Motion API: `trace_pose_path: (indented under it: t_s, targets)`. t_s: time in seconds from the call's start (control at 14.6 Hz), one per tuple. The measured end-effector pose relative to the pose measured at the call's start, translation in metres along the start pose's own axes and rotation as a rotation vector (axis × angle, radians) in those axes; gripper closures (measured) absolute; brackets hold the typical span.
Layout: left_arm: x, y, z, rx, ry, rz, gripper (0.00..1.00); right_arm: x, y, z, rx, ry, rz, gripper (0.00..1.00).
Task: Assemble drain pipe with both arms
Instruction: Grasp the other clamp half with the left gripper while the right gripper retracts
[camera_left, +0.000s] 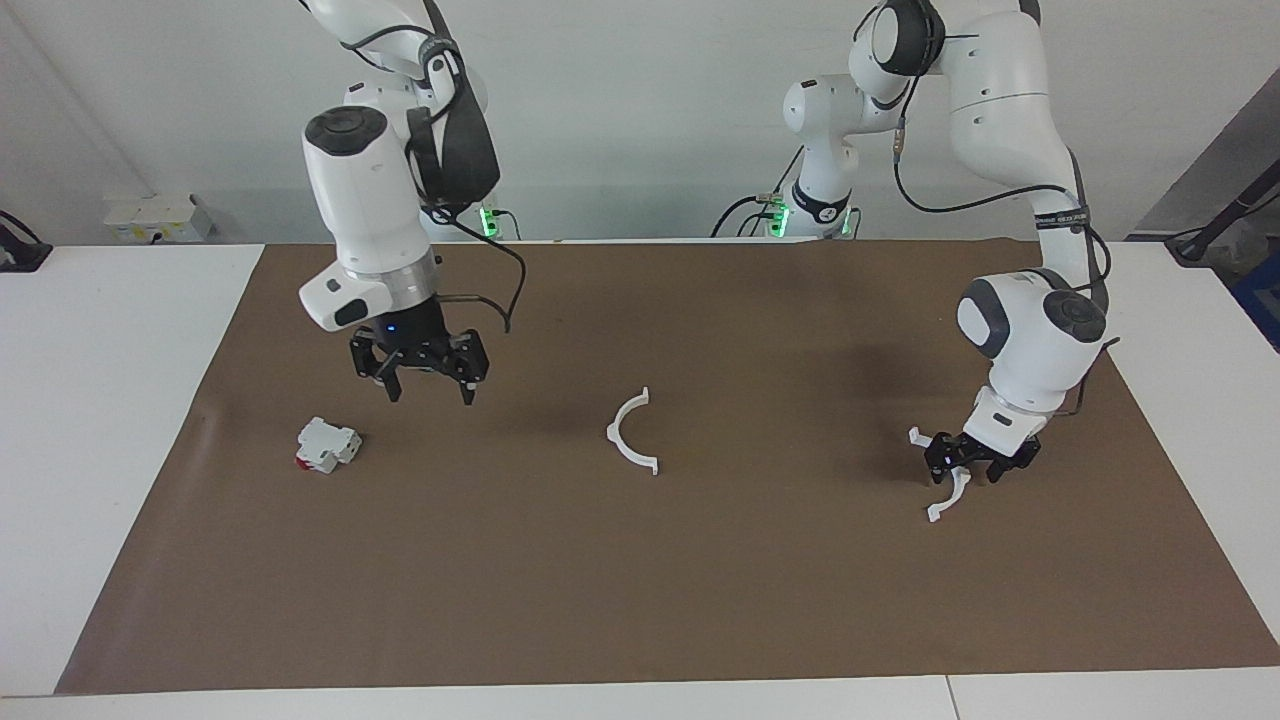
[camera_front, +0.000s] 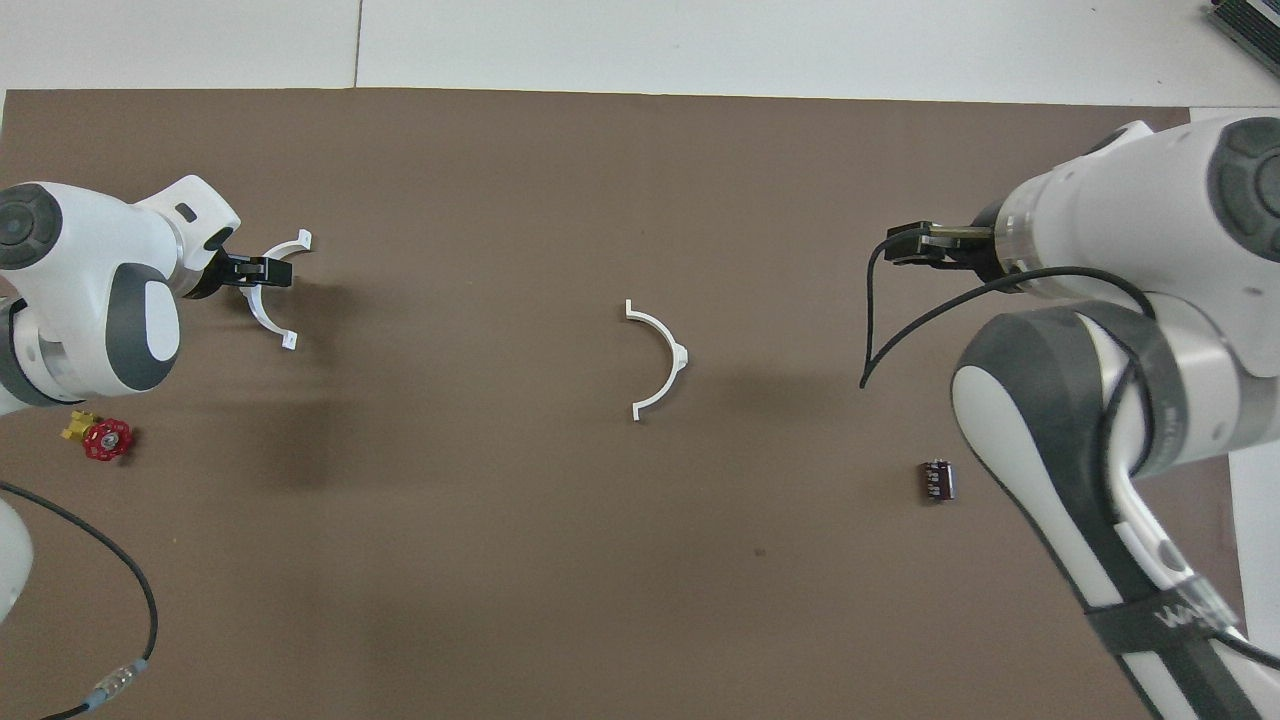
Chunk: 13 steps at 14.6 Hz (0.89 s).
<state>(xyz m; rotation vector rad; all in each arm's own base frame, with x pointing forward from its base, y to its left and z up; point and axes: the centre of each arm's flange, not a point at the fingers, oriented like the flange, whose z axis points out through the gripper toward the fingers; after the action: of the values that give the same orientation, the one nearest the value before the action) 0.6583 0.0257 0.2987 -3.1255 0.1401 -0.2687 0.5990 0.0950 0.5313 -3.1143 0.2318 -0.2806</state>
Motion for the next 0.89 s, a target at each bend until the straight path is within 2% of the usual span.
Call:
trace_pose_path:
  t_s: [0.34, 0.41, 0.48, 0.62, 0.75, 0.89]
  targets:
    - [0.000, -0.004, 0.001, 0.002, 0.007, -0.005, 0.12, -0.031, 0.064, -0.081, -0.027, -0.114, 0.023, 0.00]
    - [0.000, -0.004, 0.001, 0.002, 0.007, -0.005, 0.19, -0.039, 0.075, -0.091, -0.032, -0.145, 0.018, 0.00]
    - [0.000, -0.004, 0.001, 0.002, 0.007, -0.005, 0.34, -0.045, 0.085, -0.096, -0.035, -0.171, 0.012, 0.00]
    - [0.000, -0.004, 0.001, 0.000, 0.007, -0.007, 0.59, -0.044, 0.104, -0.097, -0.032, -0.185, -0.030, 0.00]
    - [0.001, -0.002, 0.001, -0.002, 0.009, -0.005, 0.79, -0.038, 0.118, -0.091, -0.033, -0.195, -0.047, 0.00]
    - [0.001, -0.002, 0.001, -0.002, 0.009, -0.005, 0.79, -0.033, 0.119, -0.085, -0.035, -0.194, -0.048, 0.00]
